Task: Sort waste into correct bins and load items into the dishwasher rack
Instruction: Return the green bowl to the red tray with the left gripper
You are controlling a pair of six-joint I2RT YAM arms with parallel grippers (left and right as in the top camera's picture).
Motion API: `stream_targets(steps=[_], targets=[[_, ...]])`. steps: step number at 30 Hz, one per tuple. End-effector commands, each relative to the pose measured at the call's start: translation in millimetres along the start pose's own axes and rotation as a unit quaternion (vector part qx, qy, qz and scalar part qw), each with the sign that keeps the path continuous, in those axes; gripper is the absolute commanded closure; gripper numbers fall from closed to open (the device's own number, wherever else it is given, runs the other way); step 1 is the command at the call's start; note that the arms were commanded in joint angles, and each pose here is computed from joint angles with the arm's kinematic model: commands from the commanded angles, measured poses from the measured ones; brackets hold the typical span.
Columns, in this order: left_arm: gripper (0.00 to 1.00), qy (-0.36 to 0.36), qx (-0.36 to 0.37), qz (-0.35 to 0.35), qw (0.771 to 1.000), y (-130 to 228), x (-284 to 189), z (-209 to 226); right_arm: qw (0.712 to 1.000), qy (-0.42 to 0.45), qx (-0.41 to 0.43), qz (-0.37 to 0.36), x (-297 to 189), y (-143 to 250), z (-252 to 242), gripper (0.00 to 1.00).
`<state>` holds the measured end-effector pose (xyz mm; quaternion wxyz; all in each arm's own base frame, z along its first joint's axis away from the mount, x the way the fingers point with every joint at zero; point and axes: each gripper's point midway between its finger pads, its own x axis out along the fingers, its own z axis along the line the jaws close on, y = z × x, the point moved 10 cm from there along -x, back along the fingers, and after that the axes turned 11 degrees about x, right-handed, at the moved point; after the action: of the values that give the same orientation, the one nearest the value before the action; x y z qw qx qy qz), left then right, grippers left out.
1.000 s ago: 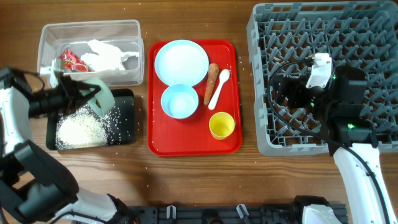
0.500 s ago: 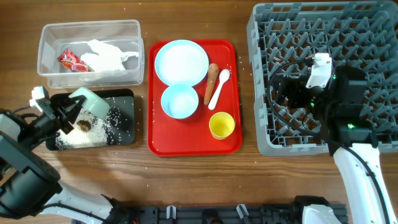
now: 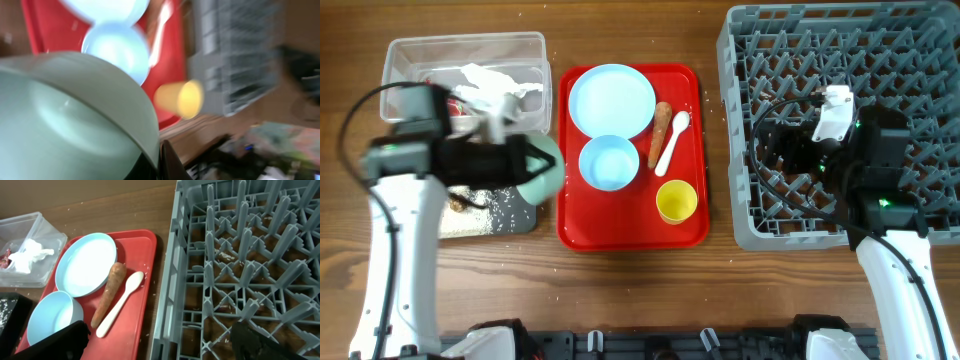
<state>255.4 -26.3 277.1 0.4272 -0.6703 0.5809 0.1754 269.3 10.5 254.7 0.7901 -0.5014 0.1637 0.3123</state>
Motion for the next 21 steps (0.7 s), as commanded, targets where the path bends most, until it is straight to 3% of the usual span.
stream_targets(steps=[1, 4, 10, 14, 15, 16, 19, 21], targets=[[0.96, -0.184, -0.030, 0.071, 0.980, 12, 34, -18, 1.000, -0.003, 0.002, -0.009, -2, -6, 4, 0.07], [0.96, -0.248, -0.009, 0.104, 0.963, 30, 67, -32, 1.000, -0.003, 0.002, -0.008, -2, -6, 4, 0.07], [0.96, -0.253, 0.059, 0.105, 0.960, 55, 137, -34, 1.000, -0.003, 0.001, -0.009, -2, -6, 4, 0.07], [0.94, -0.254, 0.086, 0.155, 0.951, 68, 171, -38, 1.000, -0.003, 0.002, -0.008, -2, -6, 4, 0.07], [0.88, -0.254, 0.091, 0.161, 0.949, 70, 174, -40, 1.000, -0.003, 0.002, -0.008, -2, -6, 4, 0.07], [0.63, -0.251, 0.101, 0.167, 0.948, 74, 177, -45, 1.000, -0.003, 0.002, -0.008, -2, -6, 4, 0.07], [0.46, -0.236, 0.099, 0.171, 0.952, 72, 176, -50, 1.000, -0.003, 0.002, -0.008, -2, -6, 4, 0.07], [0.43, -0.234, 0.099, 0.169, 0.952, 61, 167, -62, 1.000, -0.003, 0.001, -0.009, -2, -6, 4, 0.06]])
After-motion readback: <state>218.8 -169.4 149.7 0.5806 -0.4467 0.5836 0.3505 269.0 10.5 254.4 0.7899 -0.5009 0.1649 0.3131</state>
